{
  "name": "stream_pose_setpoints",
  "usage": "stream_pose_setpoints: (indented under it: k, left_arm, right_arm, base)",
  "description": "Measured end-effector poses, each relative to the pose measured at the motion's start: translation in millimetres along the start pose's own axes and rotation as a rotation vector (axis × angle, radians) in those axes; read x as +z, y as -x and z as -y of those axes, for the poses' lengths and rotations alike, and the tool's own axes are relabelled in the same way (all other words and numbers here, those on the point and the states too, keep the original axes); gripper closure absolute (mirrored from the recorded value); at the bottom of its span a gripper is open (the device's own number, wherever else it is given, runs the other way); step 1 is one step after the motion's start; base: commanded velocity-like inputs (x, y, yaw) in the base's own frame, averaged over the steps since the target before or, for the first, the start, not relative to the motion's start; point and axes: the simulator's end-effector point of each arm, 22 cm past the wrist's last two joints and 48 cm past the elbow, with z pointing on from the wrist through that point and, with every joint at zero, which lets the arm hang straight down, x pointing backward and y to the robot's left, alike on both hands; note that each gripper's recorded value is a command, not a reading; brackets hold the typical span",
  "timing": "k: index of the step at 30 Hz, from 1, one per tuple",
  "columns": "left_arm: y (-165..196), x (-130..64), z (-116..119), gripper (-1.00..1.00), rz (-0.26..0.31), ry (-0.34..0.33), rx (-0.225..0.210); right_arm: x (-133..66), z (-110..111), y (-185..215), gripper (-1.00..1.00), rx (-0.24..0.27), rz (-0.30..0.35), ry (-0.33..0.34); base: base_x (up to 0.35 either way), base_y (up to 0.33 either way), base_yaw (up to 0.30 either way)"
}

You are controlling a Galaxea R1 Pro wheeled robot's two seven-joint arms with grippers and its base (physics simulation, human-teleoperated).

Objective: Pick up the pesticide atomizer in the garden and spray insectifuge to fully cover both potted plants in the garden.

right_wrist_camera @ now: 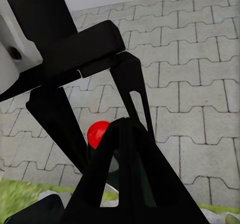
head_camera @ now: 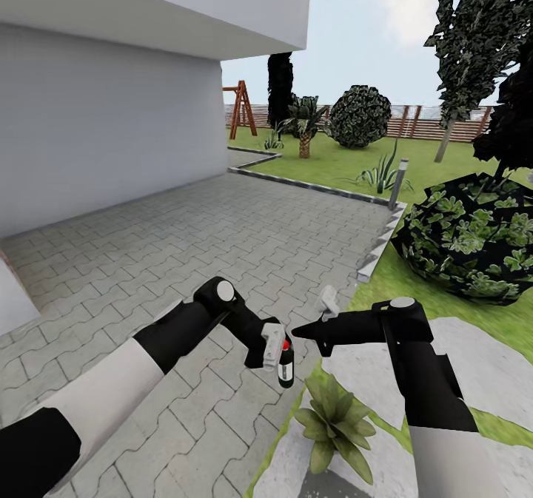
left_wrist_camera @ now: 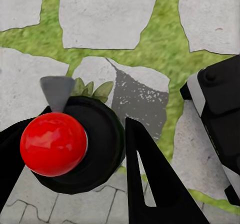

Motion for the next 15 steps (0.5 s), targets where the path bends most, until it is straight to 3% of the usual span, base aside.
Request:
stream_pose_setpoints:
  k: [15]
  left_arm:
    - [4.5, -9.8, -9.5, 1.0, -0.007, 0.017, 0.017]
  right_arm:
    - [0.0, -0.2, -0.1, 1.0, 0.0, 0.0, 0.001]
  base:
    - [0.0, 0.0, 0.0]
